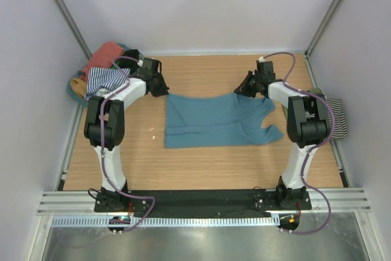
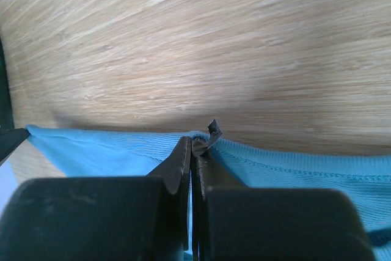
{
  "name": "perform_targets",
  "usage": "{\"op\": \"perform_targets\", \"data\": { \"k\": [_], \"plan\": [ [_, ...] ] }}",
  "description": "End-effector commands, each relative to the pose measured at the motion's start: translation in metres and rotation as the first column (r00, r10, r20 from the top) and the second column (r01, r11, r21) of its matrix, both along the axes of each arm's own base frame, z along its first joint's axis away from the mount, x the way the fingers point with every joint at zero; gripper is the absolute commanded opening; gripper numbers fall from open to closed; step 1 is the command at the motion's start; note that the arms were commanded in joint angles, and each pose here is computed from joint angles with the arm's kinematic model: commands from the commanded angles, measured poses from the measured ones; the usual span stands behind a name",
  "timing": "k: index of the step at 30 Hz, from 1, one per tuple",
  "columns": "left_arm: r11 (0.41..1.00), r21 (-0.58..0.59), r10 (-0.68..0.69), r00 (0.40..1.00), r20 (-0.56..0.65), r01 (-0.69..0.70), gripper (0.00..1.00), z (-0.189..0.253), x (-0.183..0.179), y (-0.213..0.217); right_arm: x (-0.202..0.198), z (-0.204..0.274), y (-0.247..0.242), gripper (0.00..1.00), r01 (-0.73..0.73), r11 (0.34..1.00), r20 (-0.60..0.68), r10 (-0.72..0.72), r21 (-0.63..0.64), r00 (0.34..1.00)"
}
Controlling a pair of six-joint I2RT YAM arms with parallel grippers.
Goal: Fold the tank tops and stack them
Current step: Fold the tank top
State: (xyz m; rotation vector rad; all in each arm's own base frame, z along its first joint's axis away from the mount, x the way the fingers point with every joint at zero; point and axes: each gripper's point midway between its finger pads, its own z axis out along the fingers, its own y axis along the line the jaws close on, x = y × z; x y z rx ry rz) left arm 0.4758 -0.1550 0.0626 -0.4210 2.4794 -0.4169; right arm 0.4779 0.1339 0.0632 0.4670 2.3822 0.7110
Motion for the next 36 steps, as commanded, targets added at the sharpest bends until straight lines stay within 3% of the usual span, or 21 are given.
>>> {"op": "perform_targets", "data": {
  "k": [1,16,36],
  "plan": [
    [0.999,-0.031,-0.016,0.993,0.117,0.02,0.0,0.039,0.013,-0.003,0.011,0.035,-0.003,0.01,0.012,1.0,0.1,-0.014,0.023,0.995],
    [1.0,-0.023,-0.005,0.993,0.118,0.008,0.0,0.037,0.002,0.003,-0.004,0.042,-0.006,0.01,0.022,0.999,0.11,-0.027,0.039,0.994],
    [0.995,-0.097,-0.013,0.994,0.11,0.023,0.0,0.032,-0.06,-0.004,-0.08,0.041,-0.017,0.01,0.061,0.997,0.116,-0.065,0.045,0.991]
  ]
}}
